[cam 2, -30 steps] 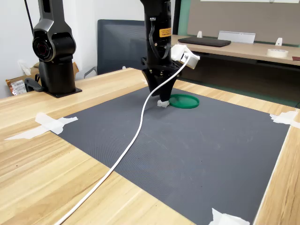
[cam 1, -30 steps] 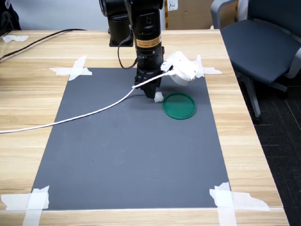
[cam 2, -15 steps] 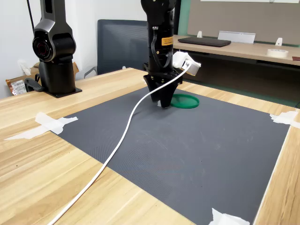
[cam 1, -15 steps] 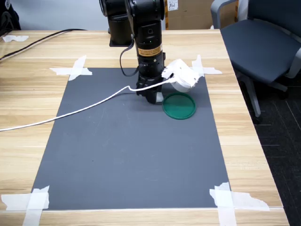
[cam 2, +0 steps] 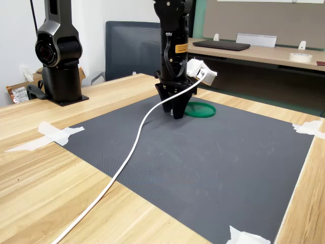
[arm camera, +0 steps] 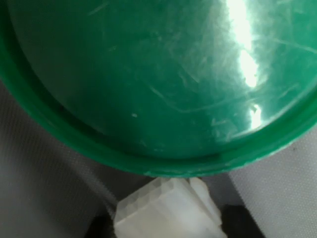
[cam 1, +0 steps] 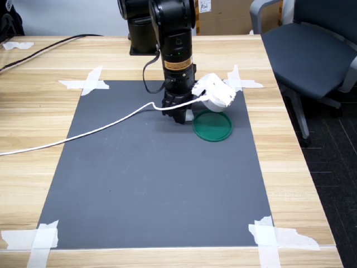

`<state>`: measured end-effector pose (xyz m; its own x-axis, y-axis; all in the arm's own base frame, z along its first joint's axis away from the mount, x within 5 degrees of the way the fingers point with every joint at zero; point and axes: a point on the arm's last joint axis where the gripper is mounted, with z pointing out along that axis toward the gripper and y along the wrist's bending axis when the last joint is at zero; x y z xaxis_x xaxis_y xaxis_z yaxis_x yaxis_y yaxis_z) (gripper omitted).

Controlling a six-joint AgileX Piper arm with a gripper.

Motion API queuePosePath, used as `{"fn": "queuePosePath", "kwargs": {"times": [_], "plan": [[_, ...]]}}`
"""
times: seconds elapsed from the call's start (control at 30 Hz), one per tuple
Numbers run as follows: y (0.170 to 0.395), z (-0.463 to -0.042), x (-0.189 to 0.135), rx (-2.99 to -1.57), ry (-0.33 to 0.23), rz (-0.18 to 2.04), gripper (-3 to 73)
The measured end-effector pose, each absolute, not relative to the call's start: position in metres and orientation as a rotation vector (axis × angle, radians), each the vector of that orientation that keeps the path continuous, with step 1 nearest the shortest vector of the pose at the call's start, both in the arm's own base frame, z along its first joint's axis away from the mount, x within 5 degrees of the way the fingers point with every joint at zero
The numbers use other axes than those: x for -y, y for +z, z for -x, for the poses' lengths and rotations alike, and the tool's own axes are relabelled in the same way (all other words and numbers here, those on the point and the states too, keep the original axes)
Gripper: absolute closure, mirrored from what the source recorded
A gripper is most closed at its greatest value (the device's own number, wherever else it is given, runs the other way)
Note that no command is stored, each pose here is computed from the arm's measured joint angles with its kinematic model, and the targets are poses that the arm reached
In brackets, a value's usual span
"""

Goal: Grasp a white terminal and put it in the green lid.

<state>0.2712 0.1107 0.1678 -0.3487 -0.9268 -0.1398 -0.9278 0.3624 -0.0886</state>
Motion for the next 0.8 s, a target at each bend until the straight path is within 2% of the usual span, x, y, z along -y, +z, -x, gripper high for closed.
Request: {"fn": "queuePosePath", "kwargs": {"times": [0.1, 0.27, 0.47, 0.8], "plan": [[0.168, -0.271, -0.111, -2.452, 0.009, 1.686, 27.5], [0.168, -0.271, -0.111, -2.452, 0.009, 1.686, 35.9], [0.171, -0.270, -0.110, -2.446, 0.007, 1.682, 35.9], [0.210, -0.259, -0.106, -2.358, -0.025, 1.629, 35.9]]}}
